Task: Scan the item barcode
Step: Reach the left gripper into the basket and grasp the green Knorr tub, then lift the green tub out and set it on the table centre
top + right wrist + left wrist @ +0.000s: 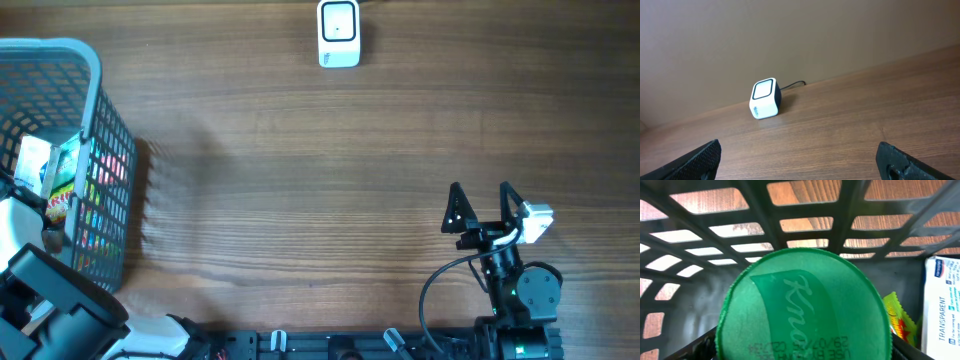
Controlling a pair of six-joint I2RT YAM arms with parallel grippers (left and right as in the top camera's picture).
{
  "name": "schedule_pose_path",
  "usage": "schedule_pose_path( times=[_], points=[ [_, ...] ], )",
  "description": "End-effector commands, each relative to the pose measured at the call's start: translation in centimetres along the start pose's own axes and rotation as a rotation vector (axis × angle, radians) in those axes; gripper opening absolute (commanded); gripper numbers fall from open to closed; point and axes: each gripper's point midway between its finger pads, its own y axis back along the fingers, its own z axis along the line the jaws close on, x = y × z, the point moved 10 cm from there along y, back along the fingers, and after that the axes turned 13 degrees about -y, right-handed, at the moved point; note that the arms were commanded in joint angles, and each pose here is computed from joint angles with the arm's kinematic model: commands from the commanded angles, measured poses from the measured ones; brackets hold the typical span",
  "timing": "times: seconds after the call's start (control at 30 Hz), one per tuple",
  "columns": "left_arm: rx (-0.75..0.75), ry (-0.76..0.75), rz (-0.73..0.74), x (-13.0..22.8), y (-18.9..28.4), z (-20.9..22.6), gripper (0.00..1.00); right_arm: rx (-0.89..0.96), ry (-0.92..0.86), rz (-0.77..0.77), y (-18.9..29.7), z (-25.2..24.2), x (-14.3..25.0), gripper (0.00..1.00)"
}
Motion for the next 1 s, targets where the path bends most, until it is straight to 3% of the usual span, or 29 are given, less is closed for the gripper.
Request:
schedule_pose_path(
  times=[0.0,0.1,0.13,0.17,0.23,0.63,0.67,0.8,0.97],
  points=[
    [-0.038,0.007,-0.03,-0.4,0.3,0.5,0.72,0.008,-0.006,-0.014,0.0,-0.1,-0.1,1.0],
    [-0.027,0.027,-0.068,-1.0,1.4,0.9,0.7,0.008,-0.006,-0.014,0.0,-0.1,-0.1,1.0],
    [-0.023,0.034,-0.08,-1.2,1.7,1.0,0.75,0.008,-0.006,-0.014,0.0,-0.1,-0.1,1.0],
    [-0.022,0.036,-0.083,-1.2,1.7,1.0,0.9,0.008,-0.006,-0.014,0.0,-0.1,-0.1,1.0],
    [-0.017,0.041,-0.092,-1.4,1.5,0.8,1.0,0.008,-0.006,-0.014,0.0,-0.1,-0.1,1.0],
    [0.009,0.054,-0.058,-1.1,-1.2,0.2,1.0,0.008,-0.006,-0.014,0.0,-0.1,-0.1,1.0],
    [0.011,0.061,-0.056,-1.2,-1.6,0.4,0.99,0.008,-0.006,-0.014,0.0,-0.1,-0.1,1.0],
    [0.062,0.06,-0.017,-0.7,-2.8,-0.1,0.69,0.008,-0.006,-0.014,0.0,-0.1,-0.1,1.0],
    [0.092,0.063,-0.019,-0.9,-2.6,-0.3,0.62,0.008,-0.006,-0.014,0.0,-0.1,-0.1,1.0]
  ],
)
